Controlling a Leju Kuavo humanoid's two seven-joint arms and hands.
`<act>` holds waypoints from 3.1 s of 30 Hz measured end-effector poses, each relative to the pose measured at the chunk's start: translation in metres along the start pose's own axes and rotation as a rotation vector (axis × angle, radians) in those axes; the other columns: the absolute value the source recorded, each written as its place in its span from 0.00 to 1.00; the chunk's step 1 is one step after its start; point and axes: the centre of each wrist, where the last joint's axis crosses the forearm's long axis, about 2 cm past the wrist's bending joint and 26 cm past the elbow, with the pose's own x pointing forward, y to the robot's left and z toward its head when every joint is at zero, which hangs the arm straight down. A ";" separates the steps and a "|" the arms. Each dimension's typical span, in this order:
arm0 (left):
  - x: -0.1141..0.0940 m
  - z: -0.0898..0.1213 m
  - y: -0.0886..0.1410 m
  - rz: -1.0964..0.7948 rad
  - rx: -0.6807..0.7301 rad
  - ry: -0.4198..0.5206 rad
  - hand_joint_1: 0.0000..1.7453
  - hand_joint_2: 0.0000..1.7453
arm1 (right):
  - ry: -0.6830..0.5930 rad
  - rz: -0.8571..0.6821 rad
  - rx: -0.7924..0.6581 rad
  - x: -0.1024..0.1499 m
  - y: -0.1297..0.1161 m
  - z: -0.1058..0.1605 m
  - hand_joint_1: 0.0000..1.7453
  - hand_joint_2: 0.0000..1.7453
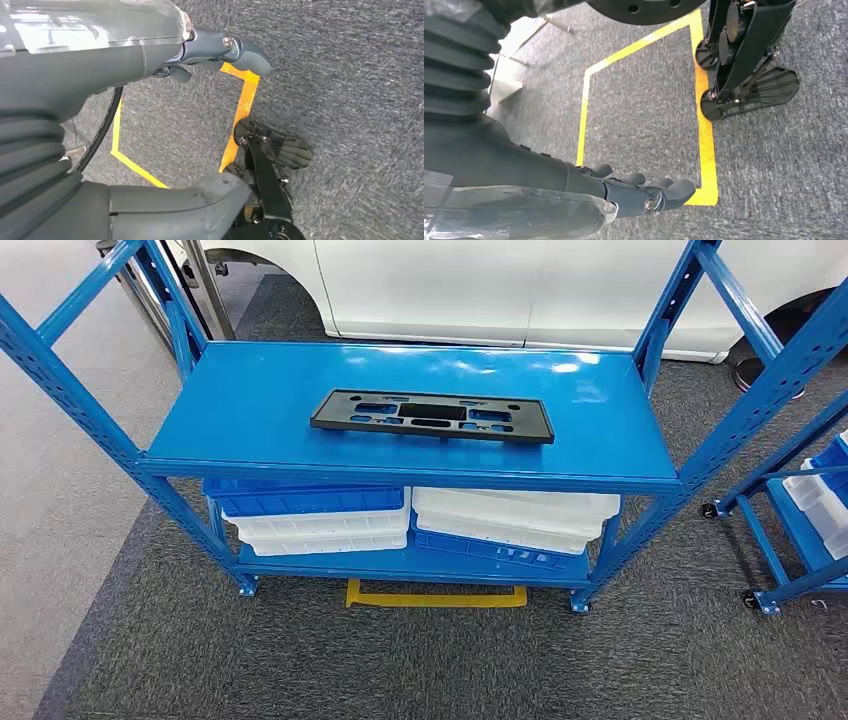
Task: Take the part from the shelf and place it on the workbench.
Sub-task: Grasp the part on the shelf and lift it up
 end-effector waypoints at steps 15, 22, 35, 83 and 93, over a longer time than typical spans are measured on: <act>0.010 -0.002 -0.002 -0.132 -0.015 -0.003 0.00 0.00 | -0.470 0.018 0.061 0.083 -0.026 0.002 0.00 0.00; 0.011 -0.002 -0.003 -0.178 0.006 -0.002 0.00 0.00 | -0.725 0.141 0.107 0.142 -0.021 0.018 0.00 0.00; 0.011 -0.002 -0.003 -0.232 0.050 -0.049 0.00 0.00 | -1.223 0.386 0.236 0.244 0.001 0.090 0.00 0.00; 0.014 -0.001 -0.023 -0.268 0.033 -0.084 0.00 0.00 | -2.312 1.216 -0.261 0.337 0.110 0.308 0.00 0.00; 0.013 -0.001 -0.023 -0.269 0.037 -0.085 0.00 0.00 | -2.305 1.218 -0.255 0.335 0.109 0.306 0.00 0.00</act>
